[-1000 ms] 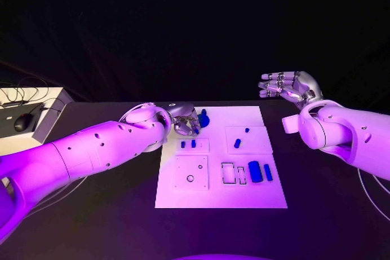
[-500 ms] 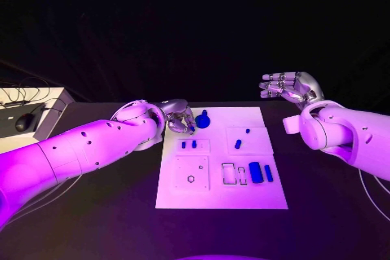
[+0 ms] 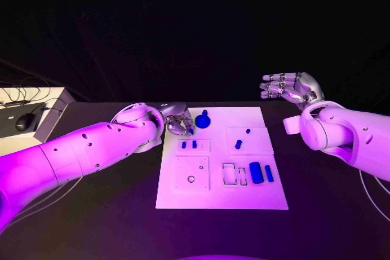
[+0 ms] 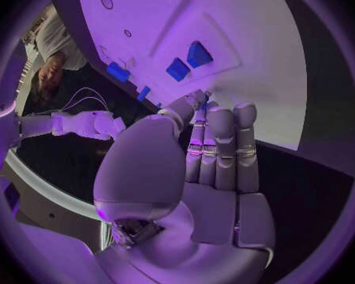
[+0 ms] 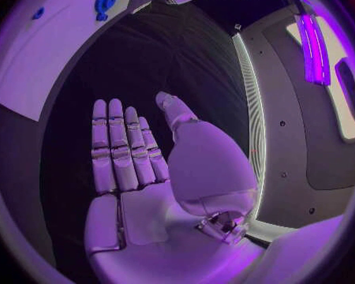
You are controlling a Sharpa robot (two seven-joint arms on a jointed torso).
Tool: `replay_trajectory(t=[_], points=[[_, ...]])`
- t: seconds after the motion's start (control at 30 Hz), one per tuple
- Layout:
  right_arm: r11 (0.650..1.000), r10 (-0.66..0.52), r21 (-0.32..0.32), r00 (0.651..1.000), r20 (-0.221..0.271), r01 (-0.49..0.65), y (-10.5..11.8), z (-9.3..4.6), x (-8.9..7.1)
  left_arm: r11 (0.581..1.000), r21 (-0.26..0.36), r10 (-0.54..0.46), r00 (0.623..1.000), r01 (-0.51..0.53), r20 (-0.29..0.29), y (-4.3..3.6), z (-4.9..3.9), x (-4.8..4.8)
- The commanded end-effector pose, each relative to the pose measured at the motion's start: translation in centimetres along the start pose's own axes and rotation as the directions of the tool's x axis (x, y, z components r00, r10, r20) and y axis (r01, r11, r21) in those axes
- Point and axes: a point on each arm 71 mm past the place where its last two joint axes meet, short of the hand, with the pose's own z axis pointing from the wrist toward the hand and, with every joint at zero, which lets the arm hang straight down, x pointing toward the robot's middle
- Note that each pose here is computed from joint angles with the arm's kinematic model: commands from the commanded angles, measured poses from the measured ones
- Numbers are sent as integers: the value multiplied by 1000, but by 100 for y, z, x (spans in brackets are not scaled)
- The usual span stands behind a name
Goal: Assemble the parts on the task board
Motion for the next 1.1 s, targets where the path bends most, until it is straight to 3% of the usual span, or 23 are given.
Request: replay_trajectory(t=[0.03, 1.1], points=[[1000, 7, -7, 1000, -14, -7, 5, 1, 12, 1000, -3, 6, 1000, -6, -10, 10, 10, 13], [1000, 8, -7, 1000, -15, -8, 6, 1, 15, 1000, -14, 9, 999, -10, -36, 22, 47, 85]])
